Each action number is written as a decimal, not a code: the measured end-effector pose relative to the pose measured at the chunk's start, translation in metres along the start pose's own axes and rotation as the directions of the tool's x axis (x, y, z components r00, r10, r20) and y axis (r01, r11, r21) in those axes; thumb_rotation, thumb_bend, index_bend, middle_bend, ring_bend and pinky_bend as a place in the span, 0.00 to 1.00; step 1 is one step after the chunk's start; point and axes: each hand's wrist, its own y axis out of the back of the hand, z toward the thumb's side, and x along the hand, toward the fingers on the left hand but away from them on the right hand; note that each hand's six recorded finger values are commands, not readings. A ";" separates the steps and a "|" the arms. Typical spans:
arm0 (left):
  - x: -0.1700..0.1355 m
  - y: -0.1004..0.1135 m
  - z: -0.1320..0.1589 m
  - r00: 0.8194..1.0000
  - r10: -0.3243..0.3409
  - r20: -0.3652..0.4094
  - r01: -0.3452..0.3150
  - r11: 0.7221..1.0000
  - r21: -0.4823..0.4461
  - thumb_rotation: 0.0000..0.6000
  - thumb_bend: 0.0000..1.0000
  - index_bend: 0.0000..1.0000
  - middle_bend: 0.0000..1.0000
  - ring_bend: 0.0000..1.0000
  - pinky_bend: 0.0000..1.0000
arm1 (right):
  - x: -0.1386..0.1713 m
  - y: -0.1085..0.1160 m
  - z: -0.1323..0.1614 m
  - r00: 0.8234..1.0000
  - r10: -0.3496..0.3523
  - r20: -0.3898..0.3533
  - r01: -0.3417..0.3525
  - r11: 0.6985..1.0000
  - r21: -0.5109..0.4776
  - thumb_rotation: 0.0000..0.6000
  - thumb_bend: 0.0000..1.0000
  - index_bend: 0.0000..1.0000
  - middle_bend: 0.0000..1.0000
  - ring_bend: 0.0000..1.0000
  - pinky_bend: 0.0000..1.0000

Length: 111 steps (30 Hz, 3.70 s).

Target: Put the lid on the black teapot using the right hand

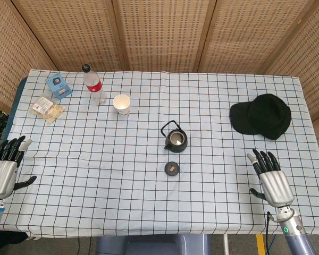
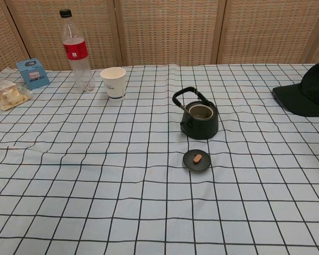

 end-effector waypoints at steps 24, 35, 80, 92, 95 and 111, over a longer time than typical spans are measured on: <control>-0.004 0.008 0.001 1.000 0.026 0.002 -0.026 1.000 -0.007 1.00 0.00 0.00 0.00 0.00 0.00 | -0.001 0.003 0.001 1.000 -0.005 -0.006 0.005 1.000 -0.022 1.00 0.26 0.00 0.00 0.00 0.00; -0.003 0.007 0.000 1.000 0.023 -0.007 -0.023 1.000 -0.003 1.00 0.00 0.00 0.00 0.00 0.00 | -0.025 0.024 0.026 0.995 -0.076 -0.065 0.075 0.997 -0.024 1.00 0.26 0.18 0.56 0.52 0.34; 0.010 -0.001 -0.010 0.999 -0.043 -0.013 0.042 0.997 -0.070 1.00 0.00 0.00 0.00 0.00 0.00 | -0.133 -0.068 0.234 0.953 0.237 -0.191 -0.228 0.971 0.069 1.00 0.38 0.31 1.00 0.99 0.66; 0.010 -0.001 -0.009 0.999 -0.052 -0.011 0.051 0.996 -0.070 1.00 0.00 0.00 0.00 0.00 0.00 | -0.131 -0.073 0.244 0.947 0.257 -0.192 -0.248 0.966 0.068 1.00 0.41 0.31 1.00 0.98 0.66; 0.010 -0.001 -0.010 0.999 -0.053 -0.012 0.052 0.996 -0.074 1.00 0.00 0.00 0.00 0.00 0.00 | -0.133 -0.075 0.242 0.948 0.260 -0.181 -0.251 0.965 0.074 1.00 0.42 0.31 1.00 0.98 0.66; 0.009 0.000 -0.010 0.998 -0.061 -0.009 0.060 0.995 -0.082 1.00 0.00 0.00 0.00 0.00 0.00 | -0.135 -0.083 0.244 0.946 0.275 -0.173 -0.265 0.961 0.075 1.00 0.45 0.39 1.00 0.98 0.66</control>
